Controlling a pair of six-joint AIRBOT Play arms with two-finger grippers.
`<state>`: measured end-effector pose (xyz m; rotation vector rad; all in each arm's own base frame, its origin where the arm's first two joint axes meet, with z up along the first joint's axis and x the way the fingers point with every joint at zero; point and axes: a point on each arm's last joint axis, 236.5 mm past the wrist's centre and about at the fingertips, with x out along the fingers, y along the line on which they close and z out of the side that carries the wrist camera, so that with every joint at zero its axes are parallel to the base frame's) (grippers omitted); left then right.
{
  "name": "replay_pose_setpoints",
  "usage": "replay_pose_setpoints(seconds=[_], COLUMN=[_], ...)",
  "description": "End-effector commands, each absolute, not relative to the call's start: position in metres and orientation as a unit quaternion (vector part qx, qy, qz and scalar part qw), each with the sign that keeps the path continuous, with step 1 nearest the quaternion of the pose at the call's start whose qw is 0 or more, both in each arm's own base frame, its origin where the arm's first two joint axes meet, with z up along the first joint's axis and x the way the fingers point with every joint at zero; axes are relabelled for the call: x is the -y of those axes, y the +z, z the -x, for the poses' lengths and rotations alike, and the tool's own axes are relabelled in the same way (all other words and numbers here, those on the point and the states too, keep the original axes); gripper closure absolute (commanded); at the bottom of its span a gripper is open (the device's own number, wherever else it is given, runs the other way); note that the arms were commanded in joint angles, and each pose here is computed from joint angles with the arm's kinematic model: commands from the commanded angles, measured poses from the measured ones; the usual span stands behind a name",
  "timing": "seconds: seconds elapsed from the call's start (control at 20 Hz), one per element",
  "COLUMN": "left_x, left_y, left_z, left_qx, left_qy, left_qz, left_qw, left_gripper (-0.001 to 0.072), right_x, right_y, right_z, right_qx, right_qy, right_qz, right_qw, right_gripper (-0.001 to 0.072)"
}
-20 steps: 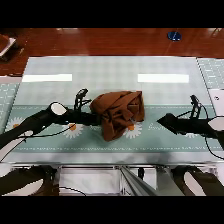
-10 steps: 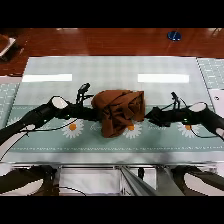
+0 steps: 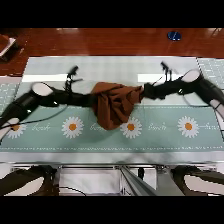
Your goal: Fold the shirts.
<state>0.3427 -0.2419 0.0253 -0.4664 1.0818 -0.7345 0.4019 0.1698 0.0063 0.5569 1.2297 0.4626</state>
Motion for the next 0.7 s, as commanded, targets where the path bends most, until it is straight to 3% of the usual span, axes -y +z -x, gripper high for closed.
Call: replay_pose_setpoints(seconds=[0.0,0.15,0.3,0.45,0.65], left_x=[0.184,0.144,0.128,0.099,0.063], left_y=[0.142,0.268,0.371,0.452,0.503], left_z=[-0.392,-0.405,-0.369,-0.321,-0.251], left_qx=[-0.381,-0.265,-0.181,-0.080,0.004], left_qy=[-0.317,-0.314,-0.335,-0.290,-0.158], left_qz=[0.241,0.227,0.157,0.092,0.018], left_qw=[0.835,0.883,0.911,0.949,0.987], left_gripper=[0.0692,0.0692,0.0692,0.0692,0.0693], right_x=[-0.129,-0.114,-0.097,-0.057,-0.018], right_y=[0.159,0.327,0.449,0.513,0.535], right_z=[-0.447,-0.430,-0.356,-0.266,-0.171], right_qx=[-0.425,-0.255,-0.116,-0.013,0.041], right_qy=[0.199,0.212,0.199,0.120,0.039], right_qz=[-0.193,-0.137,-0.074,-0.019,0.002], right_qw=[0.862,0.933,0.970,0.993,0.998], right_gripper=[0.0681,0.0681,0.0681,0.0681,0.0681])
